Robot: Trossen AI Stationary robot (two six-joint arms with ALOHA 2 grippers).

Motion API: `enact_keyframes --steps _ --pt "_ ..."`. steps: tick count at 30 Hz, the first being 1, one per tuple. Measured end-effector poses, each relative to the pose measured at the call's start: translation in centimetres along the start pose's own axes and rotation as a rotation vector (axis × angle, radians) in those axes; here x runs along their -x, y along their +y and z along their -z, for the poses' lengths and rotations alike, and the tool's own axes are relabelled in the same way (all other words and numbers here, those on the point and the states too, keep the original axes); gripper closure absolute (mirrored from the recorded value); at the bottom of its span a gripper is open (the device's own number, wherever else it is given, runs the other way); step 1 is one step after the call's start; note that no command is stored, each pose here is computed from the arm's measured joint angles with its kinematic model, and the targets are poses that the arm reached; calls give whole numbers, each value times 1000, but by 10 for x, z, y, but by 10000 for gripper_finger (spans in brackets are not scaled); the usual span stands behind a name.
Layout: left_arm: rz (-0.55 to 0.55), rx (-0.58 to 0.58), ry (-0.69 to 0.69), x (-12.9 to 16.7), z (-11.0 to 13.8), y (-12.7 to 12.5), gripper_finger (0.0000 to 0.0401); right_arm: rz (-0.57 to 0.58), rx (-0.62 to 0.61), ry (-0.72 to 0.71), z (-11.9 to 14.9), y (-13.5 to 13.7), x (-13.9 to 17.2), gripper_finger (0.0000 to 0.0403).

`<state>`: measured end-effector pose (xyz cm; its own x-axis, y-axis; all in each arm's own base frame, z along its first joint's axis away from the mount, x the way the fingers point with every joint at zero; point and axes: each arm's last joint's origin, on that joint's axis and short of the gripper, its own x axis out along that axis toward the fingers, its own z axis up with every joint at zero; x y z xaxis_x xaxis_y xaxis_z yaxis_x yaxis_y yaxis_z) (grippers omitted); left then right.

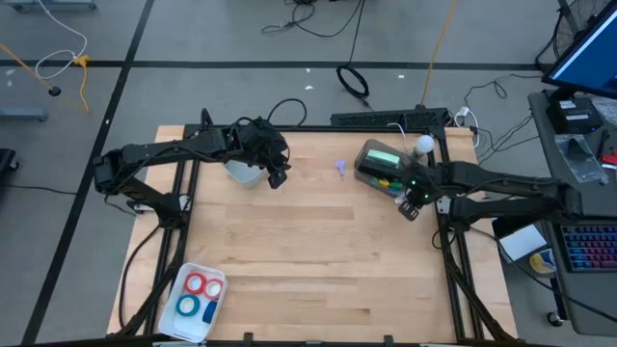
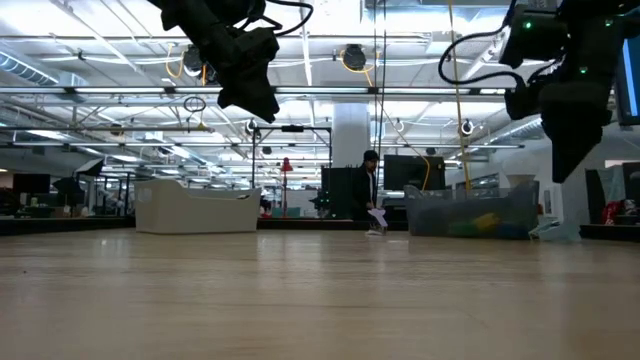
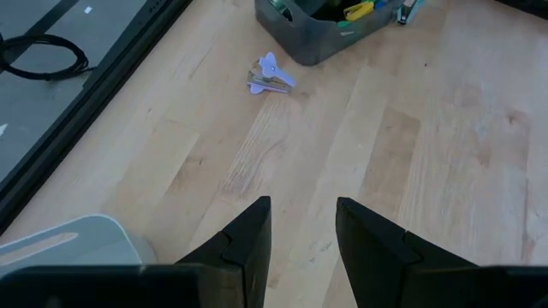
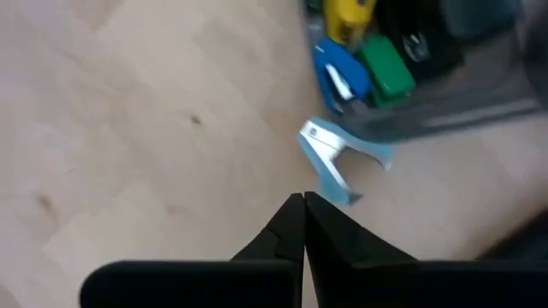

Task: Pick and place Stapler, Stapler remover, tape
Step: Put the light blue staple remover into the grey bin

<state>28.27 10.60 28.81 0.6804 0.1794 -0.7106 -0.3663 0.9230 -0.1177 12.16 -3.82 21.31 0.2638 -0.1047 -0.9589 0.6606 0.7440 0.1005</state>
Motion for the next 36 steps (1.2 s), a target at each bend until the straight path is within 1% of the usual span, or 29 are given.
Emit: enact_keyframes --steps 2,4,7,9,15,19,22,25,32,36 --pt "0 0 0 0 0 0 270 -27 24 -10 0 1 -1 399" --pt "0 -3 0 0 0 0 270 -28 31 2 1 1 -5 398" --pt "0 -3 0 0 0 0 270 -33 31 24 1 1 -9 382" --pt "0 -4 1 0 0 0 270 -36 30 47 2 1 -12 360" --pt "0 -31 0 0 0 0 270 -19 30 78 -3 4 -20 275" --pt "0 -32 0 0 0 0 270 25 48 116 -7 5 -28 241" --pt "0 -31 1 0 0 0 270 49 71 163 -8 5 -35 235" --pt "0 -31 1 0 0 0 270 62 92 195 -9 6 -40 238" --pt "0 -34 1 0 0 0 270 156 104 225 -12 5 -51 249" --pt "0 -34 1 0 0 0 270 165 112 245 -14 6 -55 249"
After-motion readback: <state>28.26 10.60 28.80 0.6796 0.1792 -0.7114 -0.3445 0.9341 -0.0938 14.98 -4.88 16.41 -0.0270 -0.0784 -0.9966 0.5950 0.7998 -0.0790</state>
